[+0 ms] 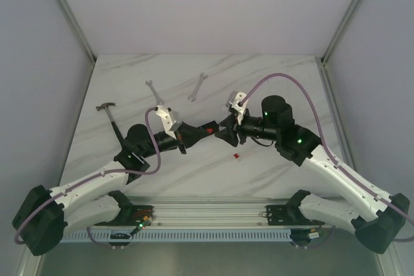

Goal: Snap on the fuse box
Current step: Pick up the fuse from the center of the board.

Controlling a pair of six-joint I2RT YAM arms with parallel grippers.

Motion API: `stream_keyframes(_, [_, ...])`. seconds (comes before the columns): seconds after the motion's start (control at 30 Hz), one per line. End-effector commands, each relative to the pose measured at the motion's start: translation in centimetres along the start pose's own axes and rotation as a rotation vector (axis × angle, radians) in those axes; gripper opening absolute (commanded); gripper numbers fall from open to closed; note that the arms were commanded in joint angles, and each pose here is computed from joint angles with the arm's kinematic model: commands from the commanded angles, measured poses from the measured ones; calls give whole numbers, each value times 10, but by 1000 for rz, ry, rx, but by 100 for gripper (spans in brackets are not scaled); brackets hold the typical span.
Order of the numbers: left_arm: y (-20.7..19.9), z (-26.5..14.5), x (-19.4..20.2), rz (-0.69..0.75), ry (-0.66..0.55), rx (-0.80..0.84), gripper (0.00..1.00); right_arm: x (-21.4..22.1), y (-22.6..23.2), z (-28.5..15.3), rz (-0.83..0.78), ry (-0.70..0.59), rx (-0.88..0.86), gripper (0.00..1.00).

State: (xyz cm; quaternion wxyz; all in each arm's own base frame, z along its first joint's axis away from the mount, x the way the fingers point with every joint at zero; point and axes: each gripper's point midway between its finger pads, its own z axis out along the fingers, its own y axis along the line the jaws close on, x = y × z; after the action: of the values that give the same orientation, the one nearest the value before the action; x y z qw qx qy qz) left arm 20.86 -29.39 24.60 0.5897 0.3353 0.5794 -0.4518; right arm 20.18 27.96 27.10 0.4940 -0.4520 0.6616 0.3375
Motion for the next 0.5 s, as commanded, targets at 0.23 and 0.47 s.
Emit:
stream_keyframes(0.23, [-40, -1, -24, 57, -12, 234, 0, -20, 39, -17, -166, -48, -297, 43])
stream_keyframes(0.47, [-45, 1, -23, 58, -4, 266, 0, -18, 44, -12, -155, -41, -353, 37])
